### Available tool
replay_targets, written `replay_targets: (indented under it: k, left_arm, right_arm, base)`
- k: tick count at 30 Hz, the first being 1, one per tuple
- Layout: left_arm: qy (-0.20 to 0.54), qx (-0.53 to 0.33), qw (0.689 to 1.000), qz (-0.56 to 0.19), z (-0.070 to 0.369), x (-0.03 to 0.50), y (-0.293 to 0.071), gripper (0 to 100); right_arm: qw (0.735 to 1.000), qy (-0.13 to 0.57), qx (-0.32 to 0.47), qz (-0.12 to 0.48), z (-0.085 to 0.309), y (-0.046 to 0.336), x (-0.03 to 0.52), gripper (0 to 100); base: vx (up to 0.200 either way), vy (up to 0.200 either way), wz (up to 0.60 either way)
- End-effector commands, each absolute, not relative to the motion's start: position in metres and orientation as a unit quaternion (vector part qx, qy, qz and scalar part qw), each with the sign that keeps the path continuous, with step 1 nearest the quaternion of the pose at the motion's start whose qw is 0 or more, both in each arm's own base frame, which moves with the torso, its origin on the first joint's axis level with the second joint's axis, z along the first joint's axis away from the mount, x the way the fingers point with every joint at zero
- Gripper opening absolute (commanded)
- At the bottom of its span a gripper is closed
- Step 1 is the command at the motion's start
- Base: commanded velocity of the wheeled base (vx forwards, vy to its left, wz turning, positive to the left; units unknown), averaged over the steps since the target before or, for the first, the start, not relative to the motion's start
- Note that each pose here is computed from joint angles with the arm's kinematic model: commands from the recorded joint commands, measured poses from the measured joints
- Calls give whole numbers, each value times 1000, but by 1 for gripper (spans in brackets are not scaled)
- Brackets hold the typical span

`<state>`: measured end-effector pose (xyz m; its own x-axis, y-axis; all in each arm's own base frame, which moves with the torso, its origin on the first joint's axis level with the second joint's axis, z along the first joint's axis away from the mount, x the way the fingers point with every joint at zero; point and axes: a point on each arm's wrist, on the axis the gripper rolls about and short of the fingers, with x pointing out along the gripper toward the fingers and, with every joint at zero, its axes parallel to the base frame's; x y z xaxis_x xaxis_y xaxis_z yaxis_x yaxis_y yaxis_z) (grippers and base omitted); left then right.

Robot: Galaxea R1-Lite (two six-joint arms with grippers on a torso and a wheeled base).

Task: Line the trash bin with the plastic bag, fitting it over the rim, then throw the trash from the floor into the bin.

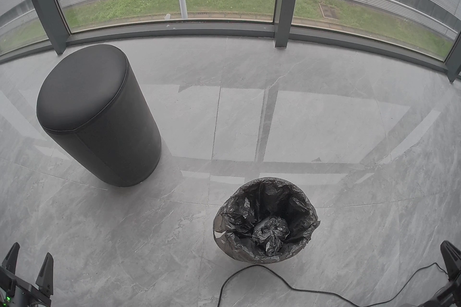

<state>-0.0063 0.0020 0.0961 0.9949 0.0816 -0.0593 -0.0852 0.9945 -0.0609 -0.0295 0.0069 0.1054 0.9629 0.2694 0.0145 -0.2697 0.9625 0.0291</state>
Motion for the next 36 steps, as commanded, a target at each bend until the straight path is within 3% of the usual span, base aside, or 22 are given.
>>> replay_targets:
  k: [1,14,19,22,26,30,32,34,36]
  left_arm:
    - [27,-16,999,15,83,-14,6,100]
    - [38,16,965,260,83,-18,15,100]
    - [36,10,967,250,83,-18,15,100]
    - [10,-64,946,317,83,-20,17,100]
    - [7,-79,946,316,83,-20,17,100]
    - [14,-97,971,219,82,-18,13,100]
    - [30,-88,994,58,83,-16,6,100]
    - [26,-55,998,-9,84,-15,3,100]
    - [25,-42,999,-17,83,-15,3,100]
  right_arm:
    - [1000,1,-23,2,76,0,-23,0]
    - [1000,1,-5,3,76,0,-23,0]
    - [1000,1,-9,4,76,0,-23,0]
    - [1000,1,-8,5,76,0,-23,0]
    - [1000,1,-8,5,76,0,-23,0]
    - [1000,0,-8,4,76,0,-23,0]
    - [1000,2,-8,4,75,0,-23,0]
    - [1000,1,-7,3,76,0,-23,0]
    - [1000,1,-7,3,76,0,-23,0]
  base:
    - [0,0,0]
    - [0,0,0]
    - [0,0,0]
    - [0,0,0]
    - [0,0,0]
    - [0,0,0]
    - [0,0,0]
    - [0,0,0]
    - [0,0,0]
